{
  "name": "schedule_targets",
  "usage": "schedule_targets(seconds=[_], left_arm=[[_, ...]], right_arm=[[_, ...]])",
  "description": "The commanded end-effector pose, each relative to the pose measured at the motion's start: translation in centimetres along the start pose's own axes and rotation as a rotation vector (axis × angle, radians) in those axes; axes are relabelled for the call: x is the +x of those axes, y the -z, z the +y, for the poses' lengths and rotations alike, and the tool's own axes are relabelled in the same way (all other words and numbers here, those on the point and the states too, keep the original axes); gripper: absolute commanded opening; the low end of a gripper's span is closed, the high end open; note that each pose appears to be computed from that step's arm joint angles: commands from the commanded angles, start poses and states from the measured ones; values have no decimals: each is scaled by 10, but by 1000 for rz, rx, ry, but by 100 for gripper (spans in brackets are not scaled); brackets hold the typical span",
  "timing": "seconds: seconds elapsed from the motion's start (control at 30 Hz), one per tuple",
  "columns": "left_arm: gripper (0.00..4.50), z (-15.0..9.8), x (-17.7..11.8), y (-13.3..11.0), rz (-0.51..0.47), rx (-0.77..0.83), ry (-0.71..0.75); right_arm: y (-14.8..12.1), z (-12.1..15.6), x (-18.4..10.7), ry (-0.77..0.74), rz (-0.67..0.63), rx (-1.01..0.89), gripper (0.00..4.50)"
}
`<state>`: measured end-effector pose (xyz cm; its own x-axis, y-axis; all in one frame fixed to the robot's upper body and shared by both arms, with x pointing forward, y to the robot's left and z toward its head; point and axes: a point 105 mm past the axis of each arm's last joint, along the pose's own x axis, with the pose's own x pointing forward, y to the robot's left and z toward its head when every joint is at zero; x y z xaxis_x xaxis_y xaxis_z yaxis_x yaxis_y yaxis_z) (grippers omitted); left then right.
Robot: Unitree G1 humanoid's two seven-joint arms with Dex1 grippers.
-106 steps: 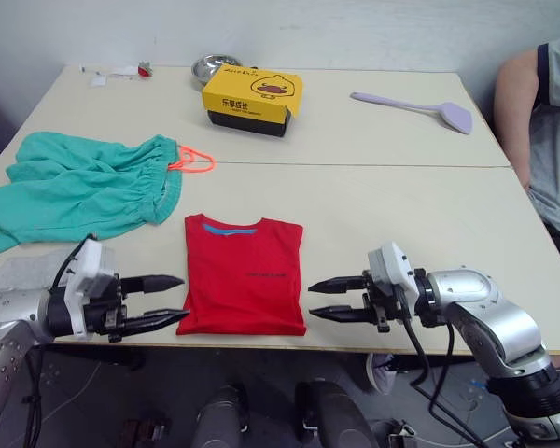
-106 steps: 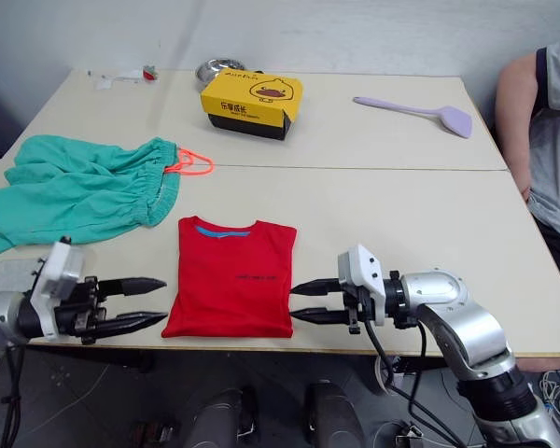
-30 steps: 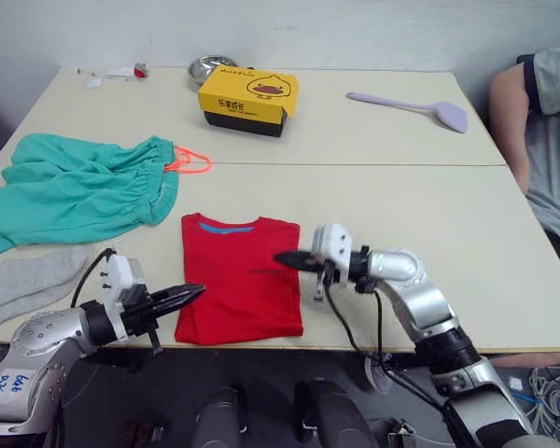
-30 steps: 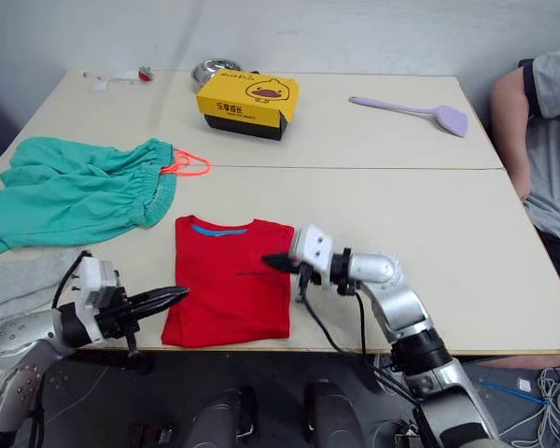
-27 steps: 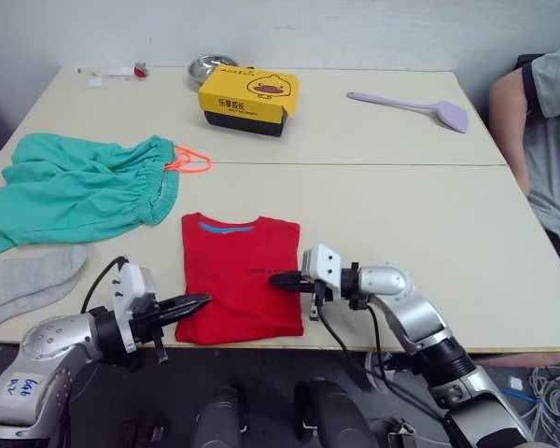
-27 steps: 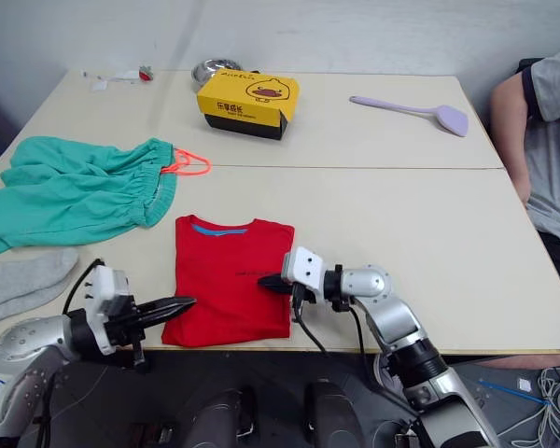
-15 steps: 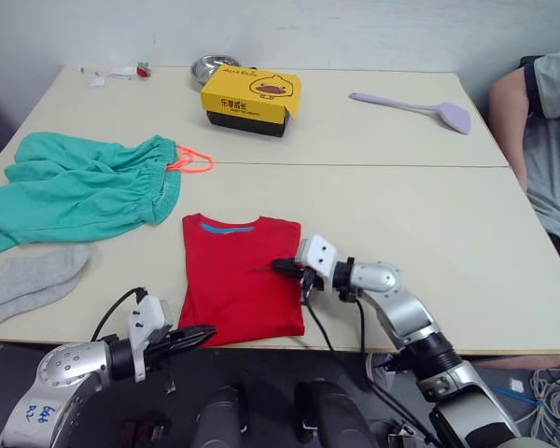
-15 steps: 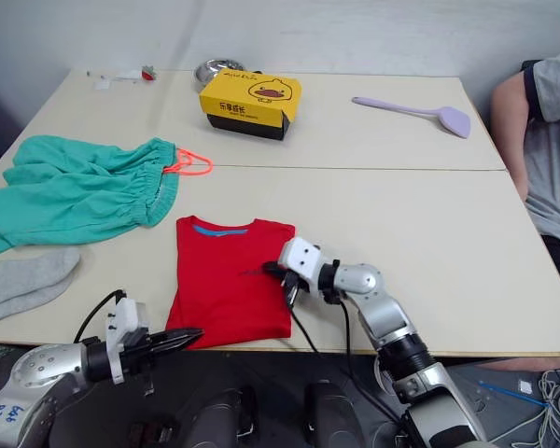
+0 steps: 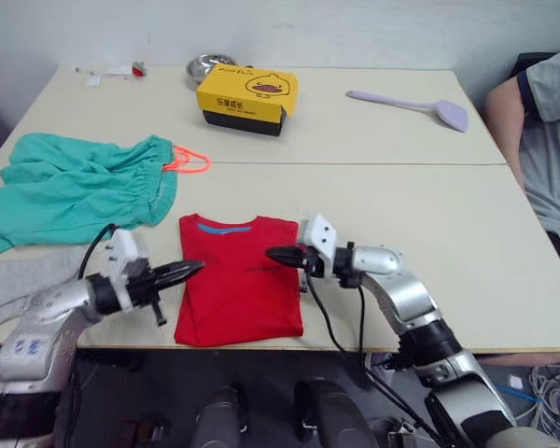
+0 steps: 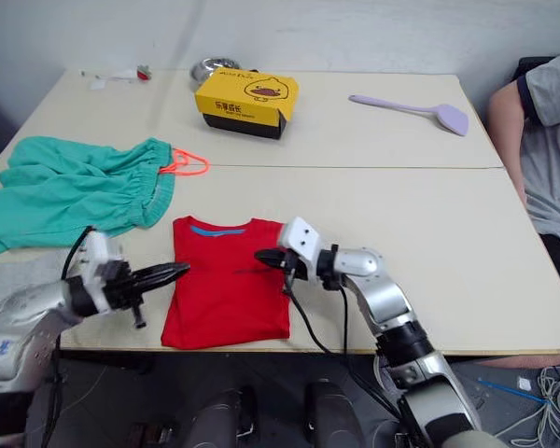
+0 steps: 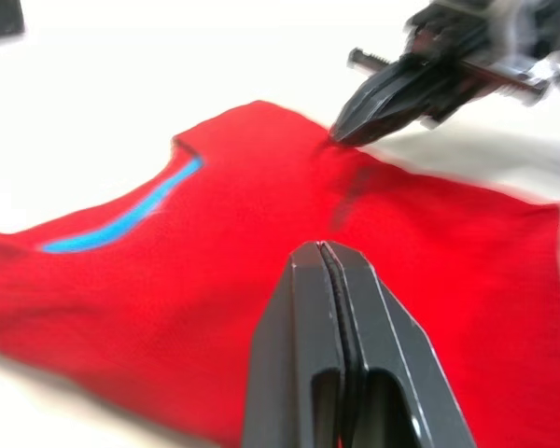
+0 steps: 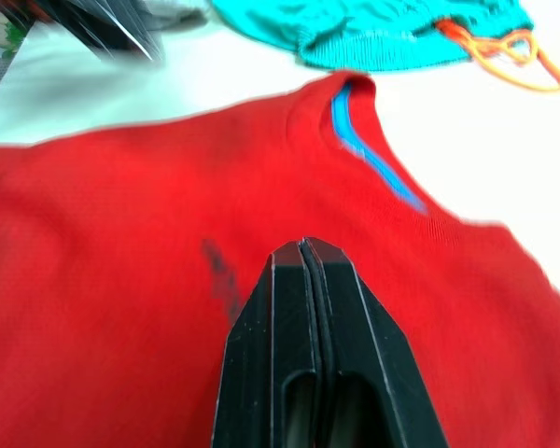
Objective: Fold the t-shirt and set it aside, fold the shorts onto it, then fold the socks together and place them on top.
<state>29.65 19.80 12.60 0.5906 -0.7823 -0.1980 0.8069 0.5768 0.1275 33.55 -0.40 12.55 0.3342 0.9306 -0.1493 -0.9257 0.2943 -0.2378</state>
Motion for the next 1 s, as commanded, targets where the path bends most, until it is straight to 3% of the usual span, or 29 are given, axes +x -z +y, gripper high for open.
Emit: schedule_targets(seconds=[0.03, 0.17, 0.3, 0.4, 0.5, 0.6, 0.77, 0.87, 0.97, 1.0], left_arm=[[1, 16, 9, 9, 38, 33, -71], [1, 22, 12, 7, 13, 50, -100], [1, 24, 10, 7, 2, 47, -126], [1, 24, 6, -5, -105, 49, -138], [18, 6, -1, -20, -206, 44, -41], [86, -11, -10, -33, -231, 70, 45], [252, -41, -25, -36, -171, 146, 211], [348, -53, -29, -32, -129, 161, 285], [446, -55, -33, -34, -131, 139, 290], [448, -53, -35, -36, -140, 131, 284]], right_arm=[[5, -10, 13, 54, 25, -4, 0], [11, -36, 14, 195, 34, -2, 0], [14, -60, -3, 343, 23, -10, 0], [10, -65, -24, 394, -53, 28, 0], [-10, -57, -53, 345, -204, 150, 0], [-17, -49, -84, 284, -193, 277, 57], [-4, -28, -120, 171, -4, 631, 229], [9, -5, -124, 81, 164, 865, 336], [21, 10, -118, 57, 321, 949, 442], [23, 15, -114, 39, 358, 961, 447]])
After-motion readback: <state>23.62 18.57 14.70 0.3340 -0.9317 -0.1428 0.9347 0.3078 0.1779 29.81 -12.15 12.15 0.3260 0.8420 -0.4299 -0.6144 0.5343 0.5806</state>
